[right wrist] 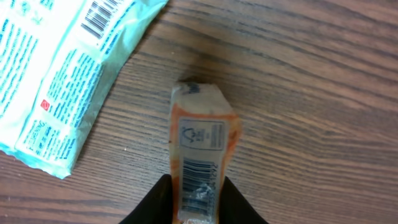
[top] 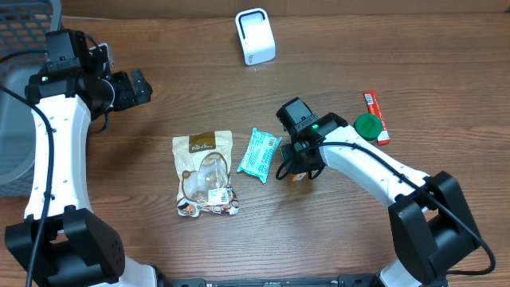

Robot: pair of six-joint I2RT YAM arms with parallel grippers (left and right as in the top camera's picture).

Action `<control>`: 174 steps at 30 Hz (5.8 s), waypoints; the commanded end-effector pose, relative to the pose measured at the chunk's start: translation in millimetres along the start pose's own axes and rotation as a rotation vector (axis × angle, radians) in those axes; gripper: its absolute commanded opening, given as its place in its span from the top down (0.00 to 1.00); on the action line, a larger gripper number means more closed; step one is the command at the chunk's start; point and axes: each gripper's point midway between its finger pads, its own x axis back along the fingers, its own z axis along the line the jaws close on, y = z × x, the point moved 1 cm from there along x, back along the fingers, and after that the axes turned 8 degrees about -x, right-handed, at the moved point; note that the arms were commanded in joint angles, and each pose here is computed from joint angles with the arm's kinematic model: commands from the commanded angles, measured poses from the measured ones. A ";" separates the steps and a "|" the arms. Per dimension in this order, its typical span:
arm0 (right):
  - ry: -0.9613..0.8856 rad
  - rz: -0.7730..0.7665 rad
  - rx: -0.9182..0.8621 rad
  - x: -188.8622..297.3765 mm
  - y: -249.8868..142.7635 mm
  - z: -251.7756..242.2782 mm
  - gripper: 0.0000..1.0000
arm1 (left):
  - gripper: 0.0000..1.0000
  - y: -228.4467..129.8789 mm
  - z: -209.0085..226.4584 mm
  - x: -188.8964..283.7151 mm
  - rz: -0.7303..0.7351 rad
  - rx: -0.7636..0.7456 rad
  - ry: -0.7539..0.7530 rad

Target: Scan the item barcode

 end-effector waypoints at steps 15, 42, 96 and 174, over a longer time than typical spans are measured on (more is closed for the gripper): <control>0.028 -0.072 -0.001 -0.2 17.2 7.8 0.63 | 0.00 1.0 0.1 0.5 -0.003 0.007 0.005; 0.450 -0.132 -0.134 104.5 57.3 50.2 0.03 | 0.00 1.0 0.0 0.5 -0.003 0.007 0.005; 0.161 -0.447 -0.447 -35.4 47.2 87.5 0.31 | 0.00 0.9 0.1 0.4 -0.003 0.007 0.005; 0.014 -0.480 -0.545 -14.4 39.5 72.1 0.78 | 0.01 0.9 0.1 0.4 -0.003 0.007 0.005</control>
